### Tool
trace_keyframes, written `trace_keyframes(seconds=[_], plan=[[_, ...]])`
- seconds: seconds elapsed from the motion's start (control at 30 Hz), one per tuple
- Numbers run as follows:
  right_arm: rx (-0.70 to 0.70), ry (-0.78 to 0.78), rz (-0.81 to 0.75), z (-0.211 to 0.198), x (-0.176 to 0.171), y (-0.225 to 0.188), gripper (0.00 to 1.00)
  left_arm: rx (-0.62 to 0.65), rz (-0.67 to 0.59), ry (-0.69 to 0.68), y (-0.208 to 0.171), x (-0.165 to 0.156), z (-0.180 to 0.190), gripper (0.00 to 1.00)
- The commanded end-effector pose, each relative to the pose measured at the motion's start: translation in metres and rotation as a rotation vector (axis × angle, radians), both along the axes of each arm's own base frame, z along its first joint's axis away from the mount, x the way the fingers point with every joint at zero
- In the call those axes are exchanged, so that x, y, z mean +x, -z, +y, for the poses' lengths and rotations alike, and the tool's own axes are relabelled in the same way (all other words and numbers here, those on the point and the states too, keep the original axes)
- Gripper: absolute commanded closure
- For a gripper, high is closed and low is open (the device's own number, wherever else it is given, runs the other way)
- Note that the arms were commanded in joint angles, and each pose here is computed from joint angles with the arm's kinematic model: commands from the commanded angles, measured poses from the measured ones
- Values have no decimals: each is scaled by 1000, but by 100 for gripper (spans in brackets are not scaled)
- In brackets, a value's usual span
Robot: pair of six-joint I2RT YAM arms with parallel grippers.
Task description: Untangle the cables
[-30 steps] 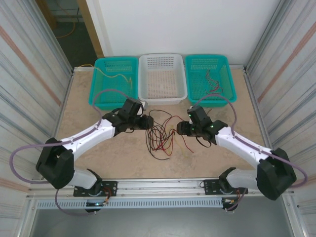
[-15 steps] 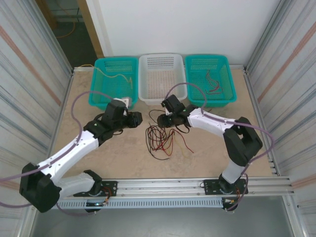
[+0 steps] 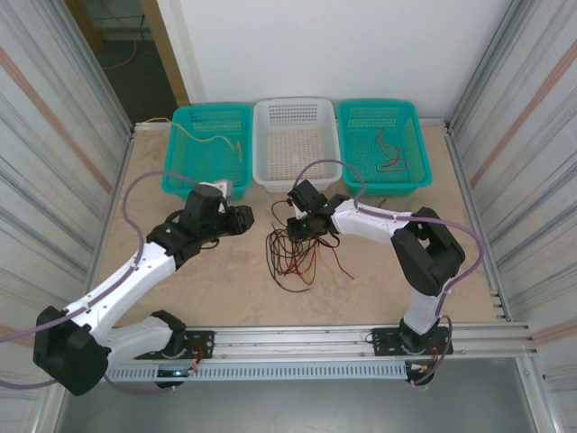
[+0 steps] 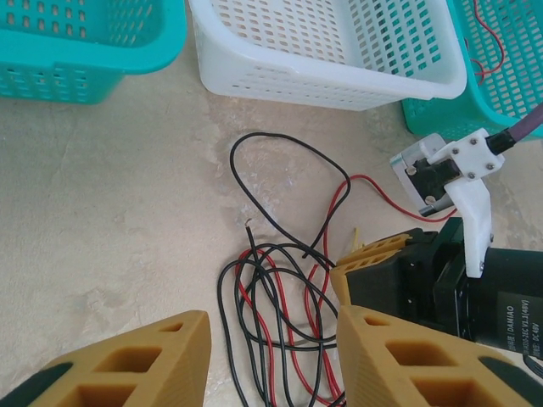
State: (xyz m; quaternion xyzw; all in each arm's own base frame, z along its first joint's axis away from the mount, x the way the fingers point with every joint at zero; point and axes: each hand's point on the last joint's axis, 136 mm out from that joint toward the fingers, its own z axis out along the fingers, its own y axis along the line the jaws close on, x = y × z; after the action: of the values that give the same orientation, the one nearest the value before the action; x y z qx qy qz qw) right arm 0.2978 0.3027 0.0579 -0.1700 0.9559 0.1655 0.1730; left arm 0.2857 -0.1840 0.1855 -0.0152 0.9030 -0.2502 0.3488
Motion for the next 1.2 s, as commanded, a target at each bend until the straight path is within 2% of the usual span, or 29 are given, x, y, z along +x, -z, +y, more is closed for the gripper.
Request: trace_keyframes(seconds=[0.0,0.1,0.13,0.37,0.43,0.57,0.67,0.77,1.17], plan=[[11,-20,-6,0,-6,-6,84,-22,7,5,1,2,-3,56],[-11,-15,-7,-3,-5,-3,69,-32,6,7,0,3,-5,56],[-13,-18,-2,-3,-5,0,68,-35,5,8,-1,3,-6,56],[-26,-10,11,1,1,10,69,-43,7,12,-2,2,-7,56],[-30,-13,12,3,3,12,72,-47,8,15,-2,2,-8,56],[-30,-16,9,4,3,10,89,-57,16,22,0,1,-10,54],[-8,-21,-23,4,-2,-4,97,-69,13,33,-2,1,-12,51],[20,-54,-82,4,-13,-23,100,-88,15,44,-3,2,-17,49],[84,-121,-301,4,-47,-82,100,-237,101,84,17,9,-49,48]])
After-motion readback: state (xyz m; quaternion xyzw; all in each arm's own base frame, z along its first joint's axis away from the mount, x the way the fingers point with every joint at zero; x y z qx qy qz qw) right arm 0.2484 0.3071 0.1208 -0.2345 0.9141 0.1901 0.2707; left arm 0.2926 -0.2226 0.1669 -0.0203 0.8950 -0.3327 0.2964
